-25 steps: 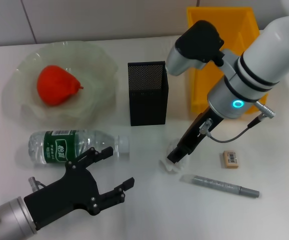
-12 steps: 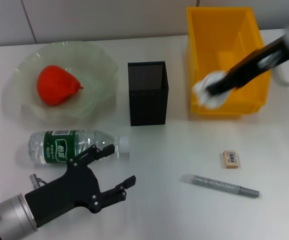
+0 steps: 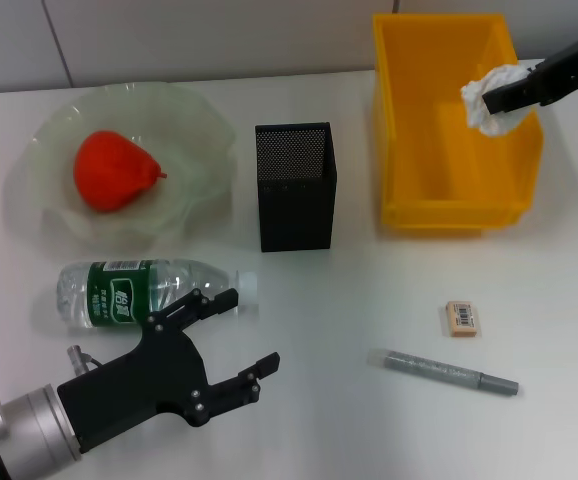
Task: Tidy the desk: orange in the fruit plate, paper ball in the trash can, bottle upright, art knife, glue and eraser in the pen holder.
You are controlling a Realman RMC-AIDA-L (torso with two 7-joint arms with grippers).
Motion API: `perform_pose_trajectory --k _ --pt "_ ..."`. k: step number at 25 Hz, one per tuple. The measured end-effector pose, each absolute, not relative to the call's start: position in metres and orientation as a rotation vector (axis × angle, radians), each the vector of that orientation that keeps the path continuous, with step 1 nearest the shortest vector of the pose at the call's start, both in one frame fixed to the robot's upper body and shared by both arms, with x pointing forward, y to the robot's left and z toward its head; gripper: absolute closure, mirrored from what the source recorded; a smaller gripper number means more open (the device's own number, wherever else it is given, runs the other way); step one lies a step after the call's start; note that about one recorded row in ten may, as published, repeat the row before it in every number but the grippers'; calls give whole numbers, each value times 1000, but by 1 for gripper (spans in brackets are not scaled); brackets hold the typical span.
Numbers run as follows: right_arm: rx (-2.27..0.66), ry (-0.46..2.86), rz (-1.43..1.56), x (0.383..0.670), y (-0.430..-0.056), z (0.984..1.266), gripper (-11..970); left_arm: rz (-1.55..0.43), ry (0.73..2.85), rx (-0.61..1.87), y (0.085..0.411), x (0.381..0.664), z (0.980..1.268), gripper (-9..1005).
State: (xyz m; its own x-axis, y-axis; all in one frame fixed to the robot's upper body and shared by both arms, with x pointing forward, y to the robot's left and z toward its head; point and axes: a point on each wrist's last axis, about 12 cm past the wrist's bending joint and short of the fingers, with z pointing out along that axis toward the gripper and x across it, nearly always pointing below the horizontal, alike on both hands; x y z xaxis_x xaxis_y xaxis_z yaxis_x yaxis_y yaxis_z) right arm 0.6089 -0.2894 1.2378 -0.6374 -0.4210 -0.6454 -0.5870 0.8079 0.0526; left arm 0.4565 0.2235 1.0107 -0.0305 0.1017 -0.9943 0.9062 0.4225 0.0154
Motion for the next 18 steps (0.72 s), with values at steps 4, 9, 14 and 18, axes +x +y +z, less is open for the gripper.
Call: perform_pose_trajectory --k 4,9,14,18 --pt "-756 2329 315 617 -285 1227 535 -831 1463 951 223 456 1011 184" --pt "-807 2304 284 627 -278 1213 536 -830 1457 954 223 456 1011 184" --pt "-822 2299 278 631 -273 1211 449 -827 1457 950 223 456 1011 184" --pt "-820 2292 277 630 -273 1210 282 -827 1456 946 224 456 1011 183"
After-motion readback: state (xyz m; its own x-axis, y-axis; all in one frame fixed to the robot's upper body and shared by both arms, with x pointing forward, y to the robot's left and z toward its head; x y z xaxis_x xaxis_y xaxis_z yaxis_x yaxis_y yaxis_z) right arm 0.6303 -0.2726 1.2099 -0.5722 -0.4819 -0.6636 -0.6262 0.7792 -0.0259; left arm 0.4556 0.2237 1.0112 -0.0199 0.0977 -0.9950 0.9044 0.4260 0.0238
